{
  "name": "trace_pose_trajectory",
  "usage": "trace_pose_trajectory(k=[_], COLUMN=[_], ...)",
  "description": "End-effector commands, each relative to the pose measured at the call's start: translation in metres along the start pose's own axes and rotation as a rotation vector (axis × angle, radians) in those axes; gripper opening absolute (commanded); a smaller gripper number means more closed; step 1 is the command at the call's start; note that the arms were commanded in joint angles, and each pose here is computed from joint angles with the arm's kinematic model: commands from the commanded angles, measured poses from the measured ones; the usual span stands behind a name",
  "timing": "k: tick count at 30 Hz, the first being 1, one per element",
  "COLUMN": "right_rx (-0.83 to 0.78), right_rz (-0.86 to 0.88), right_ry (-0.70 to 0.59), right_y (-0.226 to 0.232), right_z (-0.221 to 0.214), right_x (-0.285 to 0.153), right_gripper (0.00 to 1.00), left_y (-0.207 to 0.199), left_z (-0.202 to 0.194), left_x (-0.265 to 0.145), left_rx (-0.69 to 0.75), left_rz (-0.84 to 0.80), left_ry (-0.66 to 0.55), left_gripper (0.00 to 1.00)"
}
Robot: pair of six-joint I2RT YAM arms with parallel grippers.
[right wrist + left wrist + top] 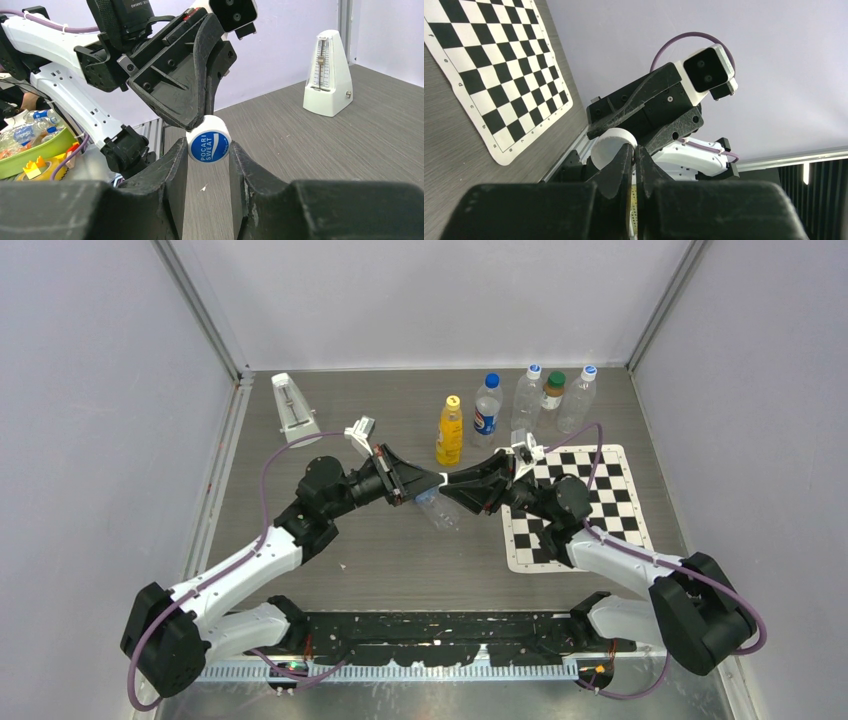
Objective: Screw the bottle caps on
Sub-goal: Pick up the bottle cap from the center of the board, then place the bottle cap at the center of the board, then pick up the plastic bottle at the center of the board.
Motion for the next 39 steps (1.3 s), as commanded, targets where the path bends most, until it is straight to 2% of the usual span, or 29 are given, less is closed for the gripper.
trace_pose_trajectory(k=[1,7,9,11,13,16,22,25,28,32,39], right_rx=[-0.09,-0.088,-0.039,-0.061,0.006,0.042,0.159,0.221,0.276,0.319,0.262], right_rz=[0.049,-0.074,-0.18,-0.239,-0.372,-0.502,-0.732,-0.834,-0.871,-0.91,-1.026], right_ry=[-0.054,-0.025,0.034,0.046,0.159,0.254,0.454,0.591,0.669,0.727,0.831], right_y=[0.014,0.003,-0.006,-0.007,-0.017,-0.021,-0.025,-0.028,-0.034,-0.043,-0.067], right_z=[0.022,0.018,0.007,0.011,-0.007,-0.013,-0.024,-0.037,-0.048,-0.065,-0.095], right_x=[0.003,-0.006,-0.015,-0.021,-0.037,-0.053,-0.079,-0.095,-0.097,-0.097,-0.1], right_gripper=[0.04,0.0,0.01,0.0,0.0,0.01,0.01,0.01,0.01,0.01,0.01], left_y=[-0.015,-0.006,0.001,0.009,0.025,0.055,0.113,0.127,0.142,0.159,0.183], left_z=[0.005,0.01,0.014,0.018,0.022,0.023,0.008,0.003,0.004,0.005,0.003], left_x=[-0.002,-0.008,-0.013,-0.021,-0.03,-0.043,-0.034,-0.024,-0.017,-0.005,0.025], left_rx=[0.034,0.092,0.13,0.183,0.234,0.283,0.255,0.286,0.318,0.343,0.323], left_rz=[-0.058,0.032,0.102,0.205,0.349,0.575,0.868,0.96,1.048,1.111,1.177], left_ry=[-0.022,-0.072,-0.095,-0.114,-0.116,-0.088,0.021,0.044,0.026,-0.001,-0.029], left_gripper=[0.12,0.71,0.82,0.88,0.9,0.92,0.96,0.96,0.96,0.96,0.97])
Point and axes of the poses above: each gripper's point midway between its finger pads, its own x axis out along the fingers, its own y axis along the line the jaws close on, z = x × y, the point moved 4 cm from there along -x, back along the fingers, and after that the axes turned 12 degrees about x, right-handed, at the moved point
